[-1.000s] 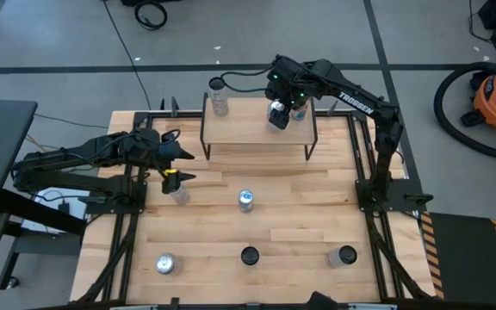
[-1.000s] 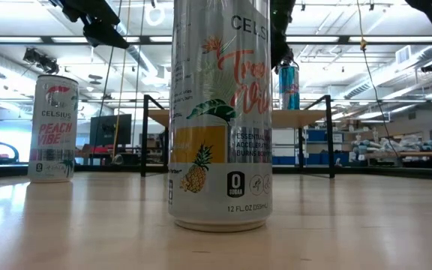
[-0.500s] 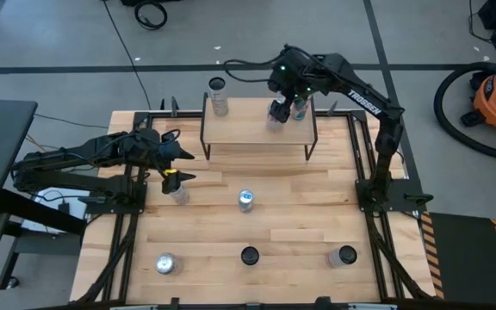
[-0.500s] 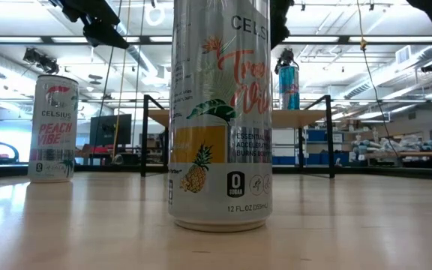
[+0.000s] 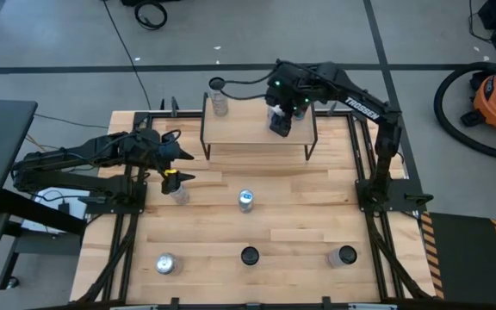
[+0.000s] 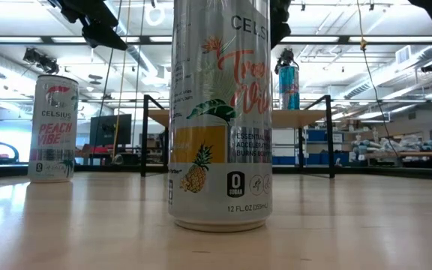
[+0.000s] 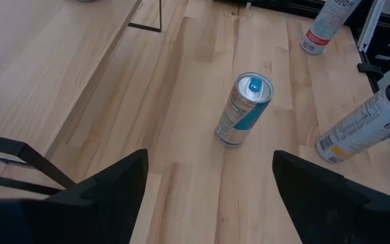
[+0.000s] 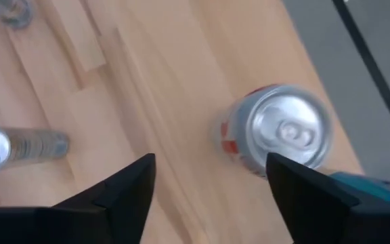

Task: Place canned beverage on shelf
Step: Put the top red soda can on the shelf

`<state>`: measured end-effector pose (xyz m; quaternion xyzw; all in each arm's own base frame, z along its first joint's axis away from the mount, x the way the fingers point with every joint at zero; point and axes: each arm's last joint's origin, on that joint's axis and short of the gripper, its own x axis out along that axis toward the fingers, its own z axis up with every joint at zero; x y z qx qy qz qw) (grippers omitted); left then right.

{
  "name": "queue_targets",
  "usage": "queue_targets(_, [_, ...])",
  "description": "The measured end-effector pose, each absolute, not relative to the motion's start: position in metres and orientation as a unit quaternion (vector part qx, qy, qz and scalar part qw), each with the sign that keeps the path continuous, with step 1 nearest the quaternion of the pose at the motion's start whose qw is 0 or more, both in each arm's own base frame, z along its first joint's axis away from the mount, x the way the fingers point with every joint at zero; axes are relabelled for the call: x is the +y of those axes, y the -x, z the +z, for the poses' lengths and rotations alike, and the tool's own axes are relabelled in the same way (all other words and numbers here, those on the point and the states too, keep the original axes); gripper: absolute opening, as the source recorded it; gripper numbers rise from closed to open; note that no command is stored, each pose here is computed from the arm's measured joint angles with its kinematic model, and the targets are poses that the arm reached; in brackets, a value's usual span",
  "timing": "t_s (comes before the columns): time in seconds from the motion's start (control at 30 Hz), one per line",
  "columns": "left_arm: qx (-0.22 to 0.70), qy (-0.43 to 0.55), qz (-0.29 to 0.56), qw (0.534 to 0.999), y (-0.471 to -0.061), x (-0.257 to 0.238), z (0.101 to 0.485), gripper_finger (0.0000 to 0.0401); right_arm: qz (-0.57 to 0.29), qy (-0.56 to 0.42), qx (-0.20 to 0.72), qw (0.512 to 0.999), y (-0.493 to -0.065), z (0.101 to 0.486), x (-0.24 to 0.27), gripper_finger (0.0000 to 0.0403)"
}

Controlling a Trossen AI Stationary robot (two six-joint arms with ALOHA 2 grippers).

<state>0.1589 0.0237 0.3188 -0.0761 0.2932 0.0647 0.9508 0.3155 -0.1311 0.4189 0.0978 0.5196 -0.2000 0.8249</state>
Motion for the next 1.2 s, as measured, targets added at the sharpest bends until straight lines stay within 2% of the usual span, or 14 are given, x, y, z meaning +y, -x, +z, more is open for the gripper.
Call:
queue_targets(0.33, [0.293,0.079,0.066,0.951,-0.159,0.024,0.319,0.0318,-0.189,-0.108,0.551,0.806,-0.320,0.400,-0.132,0.0166])
queue_targets(0.53, [0.292,0.079,0.066,0.951,-0.159,0.024,0.319,0.0318,-0.194,-0.109,0.554,0.802,-0.323,0.391,-0.136,0.0121])
queue_targets(0.73, [0.292,0.079,0.066,0.951,-0.159,0.024,0.319,0.0318,-0.199,-0.112,0.555,0.800,-0.324,0.383,-0.142,0.0105])
queue_targets(1.2, [0.292,0.079,0.066,0.951,-0.159,0.024,0.319,0.0318,-0.219,-0.119,0.538,0.806,-0.322,0.381,-0.160,0.0103])
